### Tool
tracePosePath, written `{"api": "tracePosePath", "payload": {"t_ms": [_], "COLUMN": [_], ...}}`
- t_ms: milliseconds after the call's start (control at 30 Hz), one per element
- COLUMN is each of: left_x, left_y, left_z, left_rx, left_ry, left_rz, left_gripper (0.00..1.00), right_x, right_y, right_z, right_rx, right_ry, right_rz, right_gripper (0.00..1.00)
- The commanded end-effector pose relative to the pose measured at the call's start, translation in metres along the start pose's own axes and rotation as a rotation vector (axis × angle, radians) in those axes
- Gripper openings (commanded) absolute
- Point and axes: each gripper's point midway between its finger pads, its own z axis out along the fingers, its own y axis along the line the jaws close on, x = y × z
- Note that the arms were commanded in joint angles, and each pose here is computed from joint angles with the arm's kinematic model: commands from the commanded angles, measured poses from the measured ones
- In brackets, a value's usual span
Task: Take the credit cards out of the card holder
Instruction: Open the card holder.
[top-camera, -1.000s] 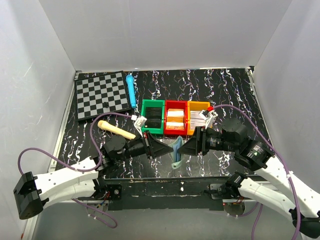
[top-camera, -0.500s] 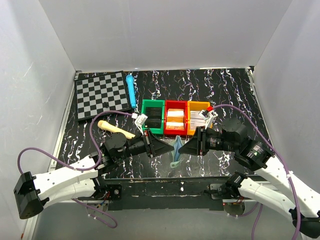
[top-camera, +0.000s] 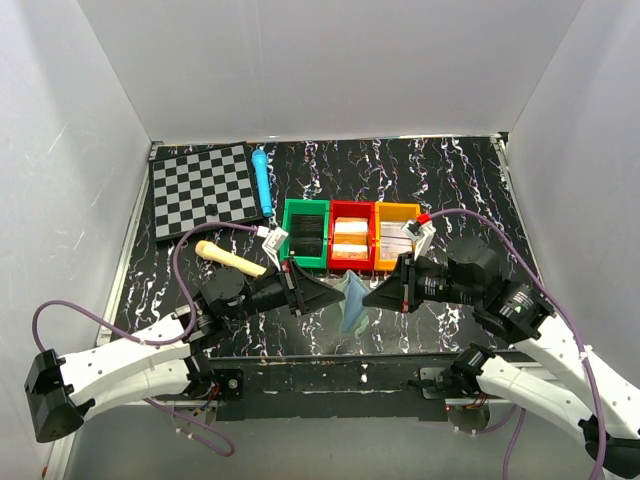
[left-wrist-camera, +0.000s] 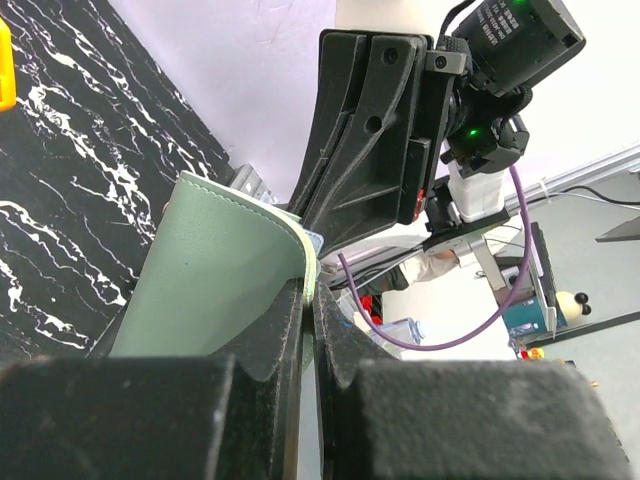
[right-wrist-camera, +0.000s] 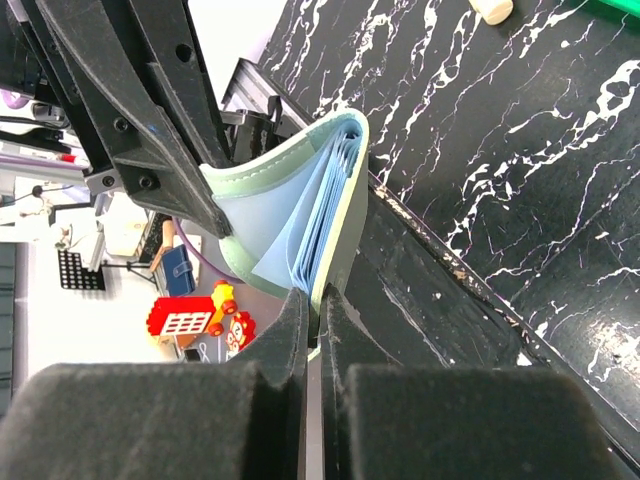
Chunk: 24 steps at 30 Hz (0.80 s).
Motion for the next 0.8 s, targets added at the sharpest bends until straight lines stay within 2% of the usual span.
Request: {"api": "tracePosePath", "payload": {"t_ms": [0, 33, 100, 167, 233, 333, 767], "left_x": [-0.01, -0.01, -0.011, -0.014, -0.017, -0.015, -0.008], "left_y": [-0.015, -0.013, -0.01, -0.012, -0.016, -0.015, 0.017], "left_z": [-0.007, -0.008, -0.009, -0.01, -0.009, -0.002, 0.013], "left_rx": [0.046, 0.04, 0.04, 0.069, 0.104, 0.104, -0.058], "left_ry": [-0.046, -0.053, -0.07, -0.102, -0.123, -0.104, -0.048], "left_rz": [0.008, 0.007, 0.007, -0.003, -0.005, 0.006, 0.031], "left_gripper": [0.0, 0.05, 0.37, 0.6, 0.72, 0.77, 0.8], "right_x": [-0.009, -0.01, -0.009, -0.01, -0.01, -0.011, -0.017], "right_y": [0.016, 0.018, 0.019, 0.021, 0.022, 0.021, -0.003], "right_z": [-0.013, -0.015, -0.017, -0.018, -0.019, -0.021, -0.042], "right_rx": [-0.022, -0.021, -0.01, -0.005, 0.008, 0.037, 0.312], "right_ry": [-0.017, -0.015, 0.003, 0.02, 0.038, 0.053, 0.13], "right_rz": [-0.058, -0.064, -0.071, -0.075, -0.079, -0.077, -0.05], "right_gripper": [0.01, 0.01, 0.01, 0.01, 0.01, 0.01, 0.01]}}
